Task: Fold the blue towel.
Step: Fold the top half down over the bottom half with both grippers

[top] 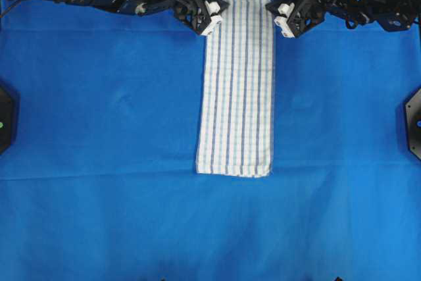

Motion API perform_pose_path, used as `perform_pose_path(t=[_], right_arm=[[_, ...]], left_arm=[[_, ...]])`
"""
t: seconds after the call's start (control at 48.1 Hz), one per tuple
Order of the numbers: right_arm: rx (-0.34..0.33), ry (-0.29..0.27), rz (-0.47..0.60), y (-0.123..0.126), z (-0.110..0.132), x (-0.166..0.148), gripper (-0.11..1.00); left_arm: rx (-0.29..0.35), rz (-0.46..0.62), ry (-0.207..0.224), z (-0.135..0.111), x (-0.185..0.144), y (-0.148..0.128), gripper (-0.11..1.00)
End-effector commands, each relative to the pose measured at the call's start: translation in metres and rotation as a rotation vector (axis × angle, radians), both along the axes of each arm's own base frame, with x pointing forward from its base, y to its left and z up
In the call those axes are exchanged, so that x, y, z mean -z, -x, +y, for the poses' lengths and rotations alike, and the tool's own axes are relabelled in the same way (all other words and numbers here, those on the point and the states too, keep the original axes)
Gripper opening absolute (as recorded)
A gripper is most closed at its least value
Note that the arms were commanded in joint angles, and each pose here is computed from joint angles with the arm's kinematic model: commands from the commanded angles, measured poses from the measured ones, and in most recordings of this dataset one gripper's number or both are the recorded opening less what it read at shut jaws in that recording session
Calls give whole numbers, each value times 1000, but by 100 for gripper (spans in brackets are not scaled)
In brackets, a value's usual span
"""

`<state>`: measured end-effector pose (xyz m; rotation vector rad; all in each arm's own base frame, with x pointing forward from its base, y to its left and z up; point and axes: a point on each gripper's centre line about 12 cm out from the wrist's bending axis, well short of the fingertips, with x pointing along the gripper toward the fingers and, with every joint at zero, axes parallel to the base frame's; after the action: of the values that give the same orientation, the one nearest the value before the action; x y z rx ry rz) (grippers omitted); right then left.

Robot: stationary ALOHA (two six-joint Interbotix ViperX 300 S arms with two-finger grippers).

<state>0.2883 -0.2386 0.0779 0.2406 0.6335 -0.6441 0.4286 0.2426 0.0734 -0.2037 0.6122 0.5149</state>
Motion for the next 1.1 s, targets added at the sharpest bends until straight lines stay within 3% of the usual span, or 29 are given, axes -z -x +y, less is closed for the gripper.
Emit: perform_pose_path(t=[0.0, 0.166, 0.644, 0.873, 1.081], right_arm=[[2, 11, -13, -3, -3, -6, 53], [-6, -2, 6, -3, 1, -4, 9], [1, -3, -10, -4, 1, -10, 8], [4, 31, -56, 1, 5, -35, 8], [-25, 68, -112, 5, 24, -63, 8]], left_arm=[[2, -25, -14, 2, -13, -5, 38], [-3, -25, -7, 1, -12, -4, 7], [7, -26, -17, 0, -18, -5, 4], [8, -51, -35, 0, -44, -3, 4], [30, -86, -56, -15, -75, 3, 4]])
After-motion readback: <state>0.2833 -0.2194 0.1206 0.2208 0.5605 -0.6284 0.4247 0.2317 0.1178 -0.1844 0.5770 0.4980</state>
